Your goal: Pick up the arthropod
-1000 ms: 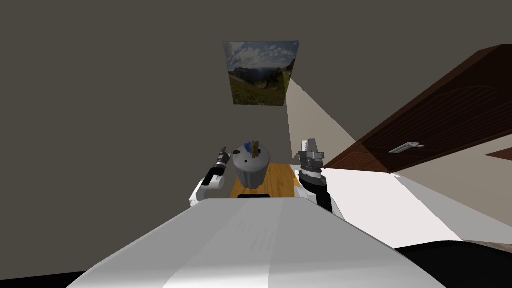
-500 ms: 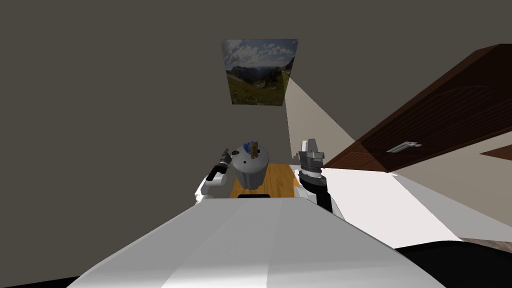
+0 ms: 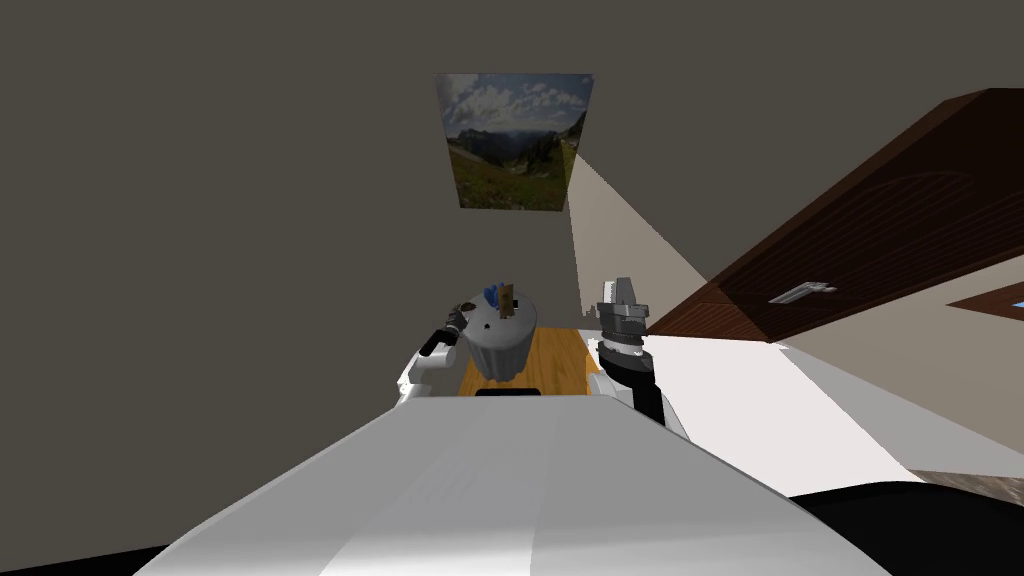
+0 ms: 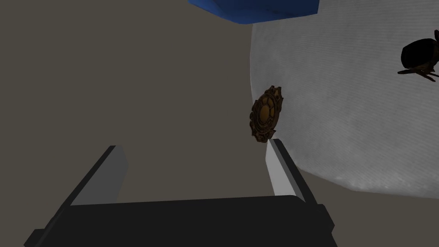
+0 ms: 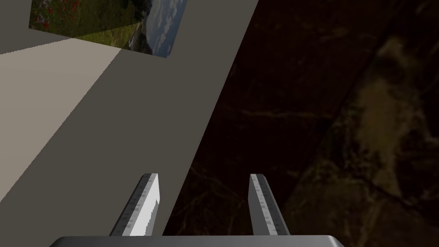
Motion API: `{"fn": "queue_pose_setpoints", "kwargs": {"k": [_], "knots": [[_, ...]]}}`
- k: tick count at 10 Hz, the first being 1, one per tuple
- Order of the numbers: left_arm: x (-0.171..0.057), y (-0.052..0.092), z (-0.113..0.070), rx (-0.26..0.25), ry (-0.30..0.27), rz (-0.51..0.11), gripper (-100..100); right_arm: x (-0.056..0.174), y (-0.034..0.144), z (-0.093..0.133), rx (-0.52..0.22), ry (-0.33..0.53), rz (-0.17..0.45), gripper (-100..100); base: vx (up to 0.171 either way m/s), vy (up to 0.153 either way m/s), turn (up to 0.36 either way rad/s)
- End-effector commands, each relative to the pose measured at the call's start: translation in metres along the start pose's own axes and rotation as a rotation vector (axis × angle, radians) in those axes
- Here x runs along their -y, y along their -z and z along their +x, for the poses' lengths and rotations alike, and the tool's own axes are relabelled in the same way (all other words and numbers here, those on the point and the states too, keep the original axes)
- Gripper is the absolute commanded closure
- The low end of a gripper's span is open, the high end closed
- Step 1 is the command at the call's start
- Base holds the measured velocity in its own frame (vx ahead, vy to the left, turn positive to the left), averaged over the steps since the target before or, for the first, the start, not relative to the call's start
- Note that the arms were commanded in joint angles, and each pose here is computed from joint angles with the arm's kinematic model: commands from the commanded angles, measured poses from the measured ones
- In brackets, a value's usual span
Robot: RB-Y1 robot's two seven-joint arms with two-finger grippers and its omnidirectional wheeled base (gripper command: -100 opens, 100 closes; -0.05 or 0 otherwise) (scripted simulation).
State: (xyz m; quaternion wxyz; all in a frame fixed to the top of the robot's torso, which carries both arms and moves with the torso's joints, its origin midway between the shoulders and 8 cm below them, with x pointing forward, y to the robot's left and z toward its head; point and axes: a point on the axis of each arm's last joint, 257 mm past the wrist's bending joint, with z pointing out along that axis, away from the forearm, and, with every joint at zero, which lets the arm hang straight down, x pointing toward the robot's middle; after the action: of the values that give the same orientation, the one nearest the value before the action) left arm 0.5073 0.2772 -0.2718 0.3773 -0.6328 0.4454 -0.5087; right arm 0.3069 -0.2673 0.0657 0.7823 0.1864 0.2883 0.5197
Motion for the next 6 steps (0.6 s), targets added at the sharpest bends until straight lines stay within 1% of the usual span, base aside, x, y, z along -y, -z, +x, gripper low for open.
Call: {"fn": "queue_pose_setpoints", "kwargs": {"k": [1, 2, 4, 5, 6], "knots": [[-0.02, -0.008, -0.005, 0.016, 0.037, -0.062, -100, 0.0, 0.0, 0.0, 0.0, 0.0, 0.0, 0, 0.018, -0.014, -0.016], [-0.02, -0.008, -0.005, 0.016, 0.037, -0.063, -100, 0.0, 0.0, 0.0, 0.0, 0.0, 0.0, 0, 0.014, -0.009, -0.008], [-0.048, -0.017, -0.01, 0.039, 0.098, -0.151, -100, 0.0, 0.0, 0.0, 0.0, 0.0, 0.0, 0, 0.031, -0.013, -0.026], [-0.052, -0.017, -0.011, 0.043, 0.098, -0.162, -100, 0.0, 0.0, 0.0, 0.0, 0.0, 0.0, 0, 0.029, -0.013, -0.01], [-0.068, -0.02, -0.014, 0.058, 0.127, -0.211, -100, 0.0, 0.0, 0.0, 0.0, 0.0, 0.0, 0, 0.023, -0.01, -0.014]]}}
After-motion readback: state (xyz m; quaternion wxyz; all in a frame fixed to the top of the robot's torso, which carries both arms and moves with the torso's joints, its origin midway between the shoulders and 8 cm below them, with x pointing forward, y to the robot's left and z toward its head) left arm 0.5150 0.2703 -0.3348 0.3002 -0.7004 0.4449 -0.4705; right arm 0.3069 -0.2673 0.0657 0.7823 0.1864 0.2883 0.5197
